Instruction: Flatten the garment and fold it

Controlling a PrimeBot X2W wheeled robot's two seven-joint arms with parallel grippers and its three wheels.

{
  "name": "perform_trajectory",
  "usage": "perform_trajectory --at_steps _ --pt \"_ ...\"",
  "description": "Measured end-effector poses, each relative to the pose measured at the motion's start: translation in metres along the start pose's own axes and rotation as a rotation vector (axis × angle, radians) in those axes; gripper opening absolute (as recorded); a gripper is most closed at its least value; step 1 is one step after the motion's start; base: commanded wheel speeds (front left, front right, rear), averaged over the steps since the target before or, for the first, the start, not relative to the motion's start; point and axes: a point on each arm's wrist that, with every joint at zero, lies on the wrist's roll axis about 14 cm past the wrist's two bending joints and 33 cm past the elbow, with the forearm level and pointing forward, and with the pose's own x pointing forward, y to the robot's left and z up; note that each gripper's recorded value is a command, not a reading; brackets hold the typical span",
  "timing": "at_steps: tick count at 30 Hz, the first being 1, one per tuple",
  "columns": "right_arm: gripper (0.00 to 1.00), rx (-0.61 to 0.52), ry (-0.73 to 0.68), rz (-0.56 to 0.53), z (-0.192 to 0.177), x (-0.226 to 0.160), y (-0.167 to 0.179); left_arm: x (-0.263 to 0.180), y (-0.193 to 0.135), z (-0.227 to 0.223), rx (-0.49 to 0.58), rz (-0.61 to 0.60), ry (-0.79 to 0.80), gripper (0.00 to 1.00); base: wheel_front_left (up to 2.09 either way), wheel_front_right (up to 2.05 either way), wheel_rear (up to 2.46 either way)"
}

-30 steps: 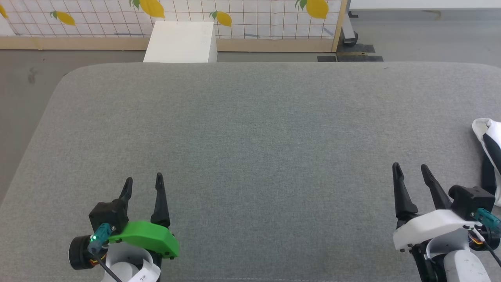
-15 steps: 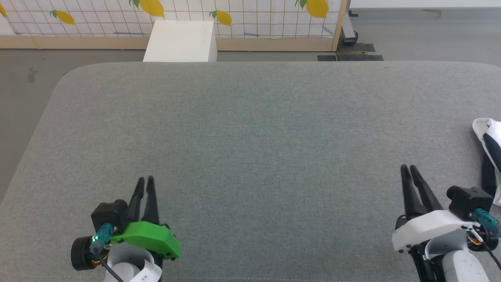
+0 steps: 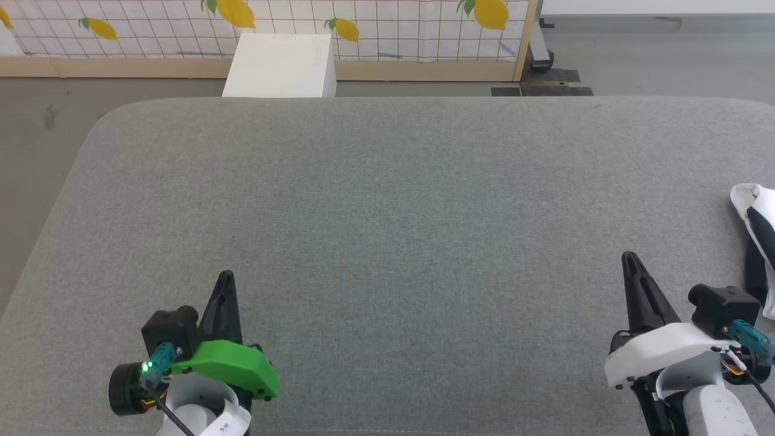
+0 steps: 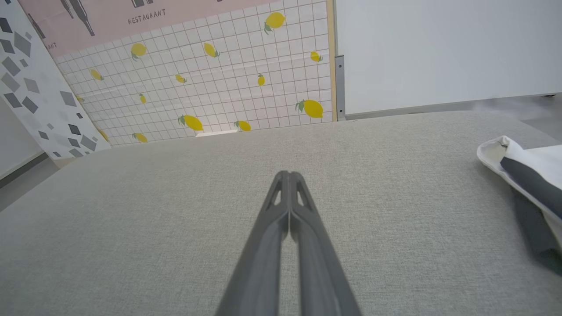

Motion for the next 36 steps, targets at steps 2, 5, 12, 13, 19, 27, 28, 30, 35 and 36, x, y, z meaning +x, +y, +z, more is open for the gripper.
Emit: perform_trajectory --at_steps 2,5,12,13,19,27,28,30,35,36 --pt "0.0 -0.005 -0.002 0.003 0.001 0.0 0.001 0.0 0.0 0.001 0.003 -0.001 -0.002 0.0 0.0 0.0 0.0" --pt "0.0 -0.01 -0.003 0.007 0.002 0.0 0.002 0.0 0.0 0.002 0.005 -0.002 -0.005 0.0 0.0 0.0 0.0" --pt "0.0 -0.019 -0.005 0.016 0.004 0.0 0.005 0.0 -0.001 0.004 0.011 -0.003 -0.005 0.0 0.0 0.0 0.0" --pt "0.0 -0.024 -0.006 0.018 0.005 0.0 0.006 0.0 -0.001 0.005 0.015 -0.006 -0.005 0.0 0.0 0.0 0.0" --pt "0.0 -0.035 -0.003 0.025 0.005 -0.002 0.008 0.0 -0.001 0.007 0.032 -0.008 -0.009 0.0 0.0 0.0 0.0" --pt "0.0 -0.049 -0.002 0.033 0.006 -0.003 0.01 -0.002 -0.001 0.007 0.043 -0.011 -0.003 0.0 0.0 0.0 0.0" --pt "0.0 -0.05 -0.002 0.034 0.006 -0.003 0.01 -0.002 -0.001 0.008 0.044 -0.011 -0.005 0.0 0.0 0.0 0.0" --pt "0.0 -0.057 0.001 0.036 0.006 -0.003 0.011 -0.002 -0.001 0.008 0.045 -0.011 -0.004 0.0 0.0 0.0 0.0" --pt "0.0 -0.067 -0.003 0.042 0.008 -0.003 0.013 -0.002 -0.001 0.011 0.053 -0.011 -0.01 0.0 0.0 0.0 0.0" --pt "0.0 -0.068 -0.004 0.043 0.008 -0.003 0.013 -0.002 -0.001 0.011 0.054 -0.011 -0.011 0.0 0.0 0.0 0.0"
